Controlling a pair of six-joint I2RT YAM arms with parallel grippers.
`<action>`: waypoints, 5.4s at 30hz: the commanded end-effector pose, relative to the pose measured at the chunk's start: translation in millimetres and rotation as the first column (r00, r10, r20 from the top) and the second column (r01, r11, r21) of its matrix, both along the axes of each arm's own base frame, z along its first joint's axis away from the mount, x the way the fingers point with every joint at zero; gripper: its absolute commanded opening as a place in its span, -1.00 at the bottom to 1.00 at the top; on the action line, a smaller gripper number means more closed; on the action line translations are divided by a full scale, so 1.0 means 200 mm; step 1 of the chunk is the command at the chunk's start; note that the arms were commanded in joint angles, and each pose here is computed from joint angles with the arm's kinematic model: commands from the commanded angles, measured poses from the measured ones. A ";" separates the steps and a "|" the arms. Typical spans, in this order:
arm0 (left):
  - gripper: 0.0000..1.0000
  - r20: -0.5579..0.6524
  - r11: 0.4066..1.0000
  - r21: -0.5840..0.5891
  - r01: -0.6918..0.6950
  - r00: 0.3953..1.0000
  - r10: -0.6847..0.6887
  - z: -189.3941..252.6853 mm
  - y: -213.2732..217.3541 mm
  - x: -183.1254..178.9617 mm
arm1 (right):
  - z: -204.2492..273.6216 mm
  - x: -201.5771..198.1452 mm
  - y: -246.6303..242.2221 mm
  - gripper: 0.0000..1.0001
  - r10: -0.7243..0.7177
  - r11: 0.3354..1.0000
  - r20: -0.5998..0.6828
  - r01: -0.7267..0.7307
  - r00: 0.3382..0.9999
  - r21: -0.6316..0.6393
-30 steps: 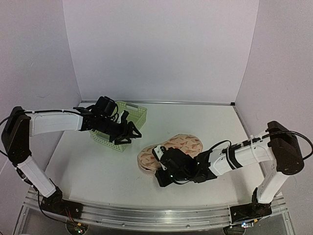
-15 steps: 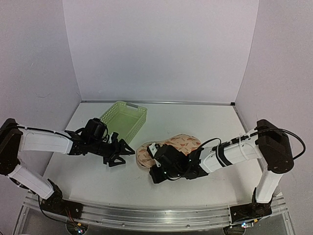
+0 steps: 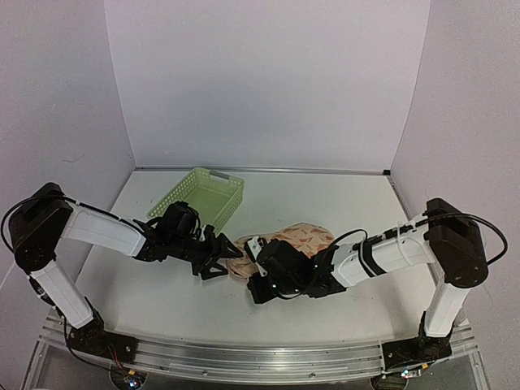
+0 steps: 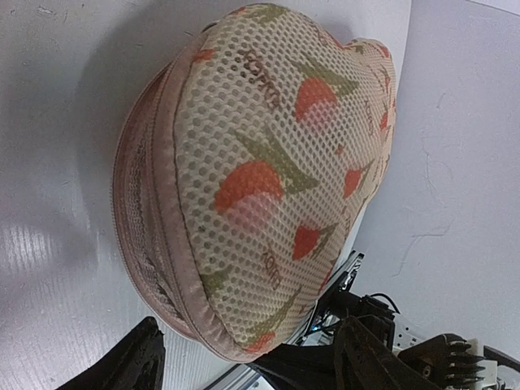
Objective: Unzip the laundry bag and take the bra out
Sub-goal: Hold the laundry bag at the center of the board, then unzip the zipper of the laundry bag, then hold the laundry bag at the center of the board, then unzip the zipper of the laundry bag.
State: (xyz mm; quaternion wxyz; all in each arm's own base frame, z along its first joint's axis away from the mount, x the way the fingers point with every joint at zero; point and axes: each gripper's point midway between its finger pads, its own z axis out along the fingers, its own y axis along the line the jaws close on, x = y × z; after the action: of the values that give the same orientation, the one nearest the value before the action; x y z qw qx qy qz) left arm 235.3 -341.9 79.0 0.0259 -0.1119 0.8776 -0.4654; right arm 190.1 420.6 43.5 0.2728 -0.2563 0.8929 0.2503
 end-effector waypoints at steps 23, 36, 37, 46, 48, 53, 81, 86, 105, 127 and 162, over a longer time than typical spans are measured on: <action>-1.00 0.032 0.999 -0.049 -0.014 0.999 0.015 0.01 -0.10 0.07 | 0.11 -0.01 0.02 -1.00 0.006 0.996 0.005 -0.006 1.000 0.092; -1.00 0.093 0.995 -0.083 0.059 0.994 -0.051 0.08 -0.07 0.09 | 0.06 -0.03 -0.26 -1.00 -0.080 0.997 0.023 0.080 0.997 0.010; -1.00 0.101 0.993 -0.089 0.076 0.993 -0.067 0.09 -0.08 0.08 | 0.06 -0.03 -0.28 -1.00 -0.088 0.996 0.031 0.088 0.996 0.000; -1.00 0.166 0.976 -0.102 0.190 0.971 -0.172 0.17 -0.06 0.03 | 0.01 0.02 -0.47 -1.00 -0.150 0.984 0.051 0.154 0.987 -0.085; -1.00 0.181 0.976 -0.074 0.203 0.966 -0.187 0.18 -0.04 0.03 | 0.01 0.03 -0.50 -1.00 -0.162 0.982 0.057 0.167 0.985 -0.093; -1.00 0.215 0.982 0.021 0.188 0.958 -0.188 0.20 0.03 0.07 | 0.00 0.06 -0.58 -1.00 -0.197 0.972 0.061 0.203 0.978 -0.117; 0.01 0.251 0.986 0.073 0.148 0.954 -0.162 0.28 0.08 0.20 | 0.01 0.04 -0.65 -1.00 -0.279 0.959 -0.028 0.277 0.960 -0.060; 0.16 0.251 0.986 0.101 0.134 0.955 -0.155 0.29 0.10 0.17 | 0.01 0.04 -0.59 -1.00 -0.283 0.959 -0.064 0.281 0.957 -0.029; 0.44 0.203 0.988 0.082 0.129 0.968 -0.144 0.34 -0.04 -0.13 | 0.06 0.03 -0.22 -1.00 -0.211 0.965 -0.154 0.231 0.965 0.126; 0.85 0.092 0.998 0.015 0.068 0.993 -0.069 0.03 -0.28 -0.04 | 0.09 0.05 -0.09 -1.00 -0.176 0.973 -0.105 0.189 0.979 0.134; -1.00 0.064 0.998 -0.029 -0.059 0.996 0.061 -0.06 -0.26 0.05 | 0.06 -0.01 -0.23 -1.00 -0.190 0.973 -0.109 0.202 0.976 0.114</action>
State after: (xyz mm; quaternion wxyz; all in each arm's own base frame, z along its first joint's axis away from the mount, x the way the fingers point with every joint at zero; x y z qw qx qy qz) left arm 235.9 -396.7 56.5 0.0443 -0.1215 0.8751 -0.4663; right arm 187.6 374.5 32.6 0.2446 -0.1445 0.9212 0.2660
